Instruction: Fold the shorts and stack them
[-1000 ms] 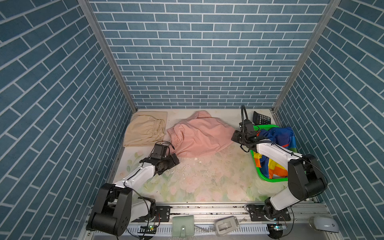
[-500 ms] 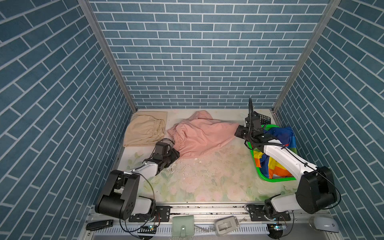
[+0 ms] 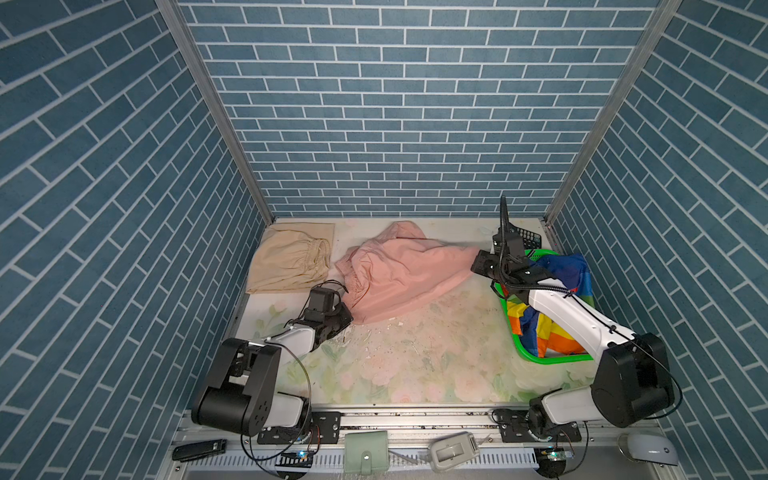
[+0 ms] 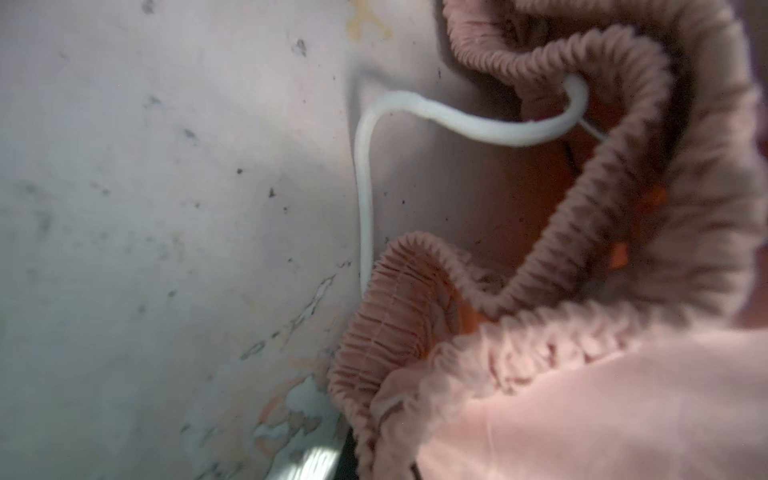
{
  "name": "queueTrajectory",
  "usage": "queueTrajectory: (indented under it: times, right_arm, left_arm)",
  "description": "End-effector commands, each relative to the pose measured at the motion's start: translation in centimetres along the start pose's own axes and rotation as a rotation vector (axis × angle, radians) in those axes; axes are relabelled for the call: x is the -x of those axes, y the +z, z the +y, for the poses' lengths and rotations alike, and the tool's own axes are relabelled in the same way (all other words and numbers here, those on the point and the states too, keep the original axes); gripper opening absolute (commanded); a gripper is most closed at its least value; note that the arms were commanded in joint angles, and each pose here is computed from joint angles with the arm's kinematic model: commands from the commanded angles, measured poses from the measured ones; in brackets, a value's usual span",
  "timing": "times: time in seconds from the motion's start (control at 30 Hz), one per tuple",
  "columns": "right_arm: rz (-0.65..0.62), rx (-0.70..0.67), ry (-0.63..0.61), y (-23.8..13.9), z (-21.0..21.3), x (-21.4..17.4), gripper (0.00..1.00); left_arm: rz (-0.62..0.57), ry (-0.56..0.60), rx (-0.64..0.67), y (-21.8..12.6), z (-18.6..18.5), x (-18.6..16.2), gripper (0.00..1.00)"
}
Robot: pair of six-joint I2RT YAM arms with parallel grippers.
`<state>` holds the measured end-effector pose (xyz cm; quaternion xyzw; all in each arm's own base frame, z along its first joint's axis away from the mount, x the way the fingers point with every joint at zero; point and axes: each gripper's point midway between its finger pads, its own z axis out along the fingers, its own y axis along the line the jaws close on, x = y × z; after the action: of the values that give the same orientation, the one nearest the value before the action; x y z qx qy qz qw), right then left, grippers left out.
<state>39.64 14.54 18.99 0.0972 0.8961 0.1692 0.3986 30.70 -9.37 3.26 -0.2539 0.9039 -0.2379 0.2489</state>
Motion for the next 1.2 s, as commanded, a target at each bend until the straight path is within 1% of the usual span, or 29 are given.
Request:
queueTrajectory:
  times: [0.0, 0.13, 0.23, 0.33, 0.43, 0.5, 0.53, 0.63, 0.77, 0.8, 0.87, 0.9, 0.93, 1.03, 1.07, 1.1, 1.17]
  right_arm:
    - [-0.063, 0.022, -0.042, -2.5, 0.7, 3.0, 0.0]
    - [-0.084, 0.034, -0.045, -3.6, 0.6, 4.4, 0.0]
    - [-0.11, 0.057, -0.042, -4.6, 0.8, 5.8, 0.0]
    - [-0.145, 0.074, -0.041, -5.9, 1.1, 7.7, 0.0]
    - [-0.17, 0.084, -0.048, -6.9, 1.4, 9.0, 0.0]
    - [-0.161, 0.096, -0.053, -6.9, 1.7, 9.0, 0.0]
    - [-0.146, 0.106, -0.053, -6.7, 1.8, 8.7, 0.0]
    - [-0.099, 0.122, -0.033, -5.3, 1.4, 6.7, 0.0]
    - [-0.015, 0.141, -0.015, -3.6, 0.6, 3.3, 0.0]
    - [0.002, 0.141, -0.017, -3.3, 0.5, 2.6, 0.0]
    - [0.038, 0.129, -0.019, -2.7, -0.1, 1.2, 0.0]
    - [0.05, 0.124, -0.018, -2.4, -0.4, 0.8, 0.0]
    - [0.062, 0.122, -0.018, -2.2, -0.5, 0.3, 0.0]
    - [0.079, 0.117, -0.017, -1.8, -0.9, -0.5, 0.0]
    - [0.084, 0.116, -0.018, -1.7, -1.0, -0.7, 0.0]
    - [0.086, 0.115, -0.02, -1.6, -1.0, -0.8, 0.0]
    - [0.09, 0.118, -0.021, -1.4, -1.0, -0.9, 0.0]
  left_arm:
    - [-0.04, 0.08, 0.035, -3.0, -1.1, 2.7, 0.0]
    - [-0.151, 0.132, 0.043, -7.6, -3.5, 7.8, 0.0]
    - [-0.209, 0.139, 0.03, -10.3, -5.0, 10.8, 0.0]
    - [-0.237, 0.13, 0.008, -12.0, -6.2, 13.1, 0.0]
    - [-0.259, 0.124, -0.006, -12.8, -7.1, 14.4, 0.0]
    - [-0.253, 0.119, -0.002, -12.3, -7.0, 14.6, 0.0]
    - [-0.234, 0.108, -0.002, -11.5, -6.7, 14.3, 0.0]
    - [-0.129, 0.043, -0.04, -7.7, -5.4, 12.1, 0.0]
    - [0.015, -0.096, -0.154, -2.5, -4.0, 8.4, 0.01]
    - [0.039, -0.125, -0.171, -1.7, -3.8, 7.8, 0.03]
    - [0.078, -0.169, -0.196, -0.2, -3.2, 6.6, 0.11]
    - [0.083, -0.179, -0.207, 0.1, -3.2, 6.6, 0.15]
    - [0.105, -0.199, -0.199, 0.6, -2.4, 5.6, 0.2]
    - [0.116, -0.229, -0.212, 0.7, -2.0, 4.6, 0.37]
    - [0.121, -0.24, -0.216, 0.5, -2.0, 4.2, 0.47]
    - [0.125, -0.247, -0.219, 0.4, -1.9, 3.9, 0.53]
    - [0.135, -0.254, -0.223, 0.0, -1.8, 3.3, 0.64]
